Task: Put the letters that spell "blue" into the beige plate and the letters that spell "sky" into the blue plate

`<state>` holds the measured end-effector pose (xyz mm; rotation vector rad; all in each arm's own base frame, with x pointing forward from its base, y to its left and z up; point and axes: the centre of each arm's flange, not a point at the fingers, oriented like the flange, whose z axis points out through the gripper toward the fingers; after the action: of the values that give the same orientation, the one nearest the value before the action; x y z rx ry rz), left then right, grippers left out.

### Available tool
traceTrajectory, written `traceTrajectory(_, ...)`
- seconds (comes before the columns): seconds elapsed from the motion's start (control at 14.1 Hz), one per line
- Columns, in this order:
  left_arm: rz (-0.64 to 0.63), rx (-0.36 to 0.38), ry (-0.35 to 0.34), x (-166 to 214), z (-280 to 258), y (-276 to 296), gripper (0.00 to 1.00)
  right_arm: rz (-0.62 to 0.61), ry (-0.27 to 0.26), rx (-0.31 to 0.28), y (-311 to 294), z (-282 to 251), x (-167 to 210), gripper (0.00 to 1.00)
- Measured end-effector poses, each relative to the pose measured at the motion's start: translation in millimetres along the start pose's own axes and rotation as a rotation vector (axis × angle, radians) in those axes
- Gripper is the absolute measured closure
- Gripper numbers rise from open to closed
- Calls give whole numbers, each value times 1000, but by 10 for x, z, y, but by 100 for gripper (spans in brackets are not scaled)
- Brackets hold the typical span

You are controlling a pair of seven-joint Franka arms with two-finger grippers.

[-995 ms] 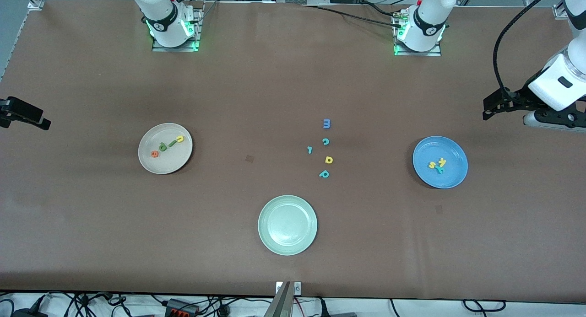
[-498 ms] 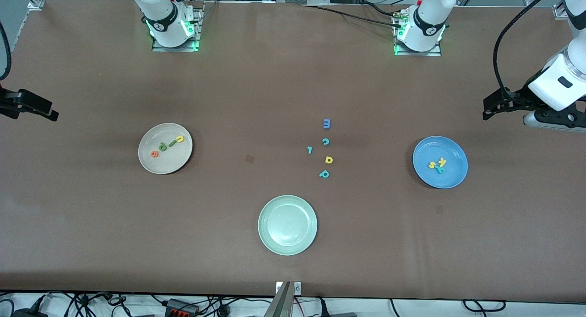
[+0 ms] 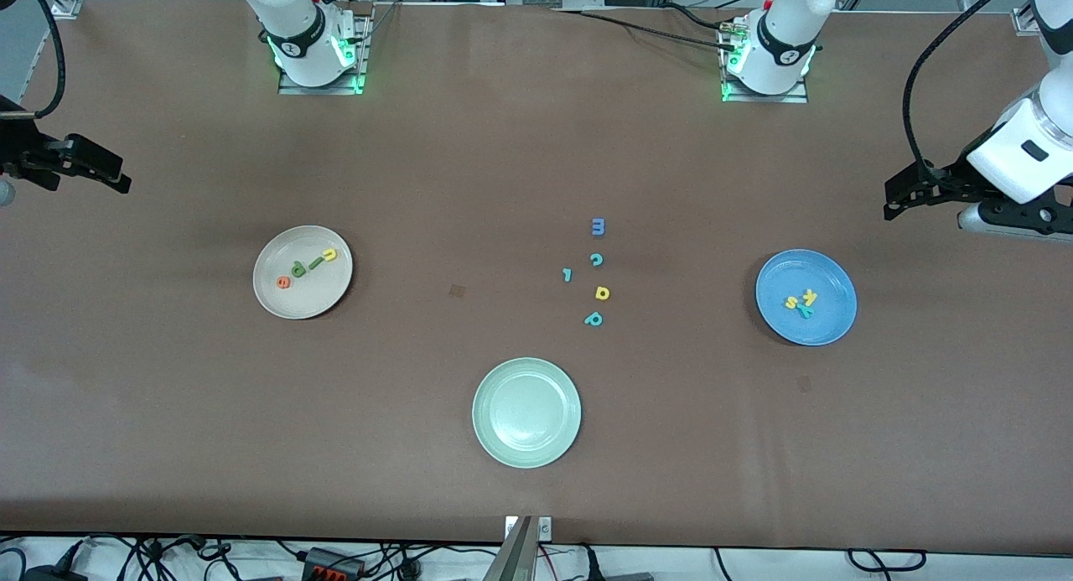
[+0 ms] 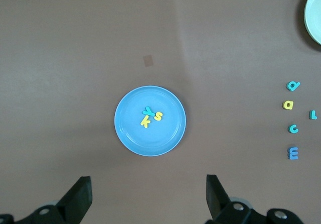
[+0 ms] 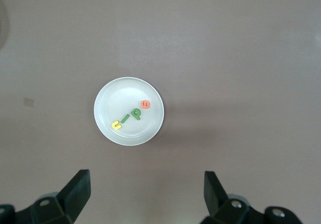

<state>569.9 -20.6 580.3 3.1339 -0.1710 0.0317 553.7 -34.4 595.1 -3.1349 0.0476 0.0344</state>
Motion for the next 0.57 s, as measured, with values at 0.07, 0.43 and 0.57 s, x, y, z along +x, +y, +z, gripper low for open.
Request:
traceTrajectory(0.07,0,0,0,0,0,0,0,-2,1,0,-11,0,1,0)
traceTrajectory(0.43,0,0,0,0,0,1,0,-27,16,-25,-123,-12,21,0)
traceTrajectory(0.57,0,0,0,0,0,1,0,-38,19,-55,-143,-17,26,0)
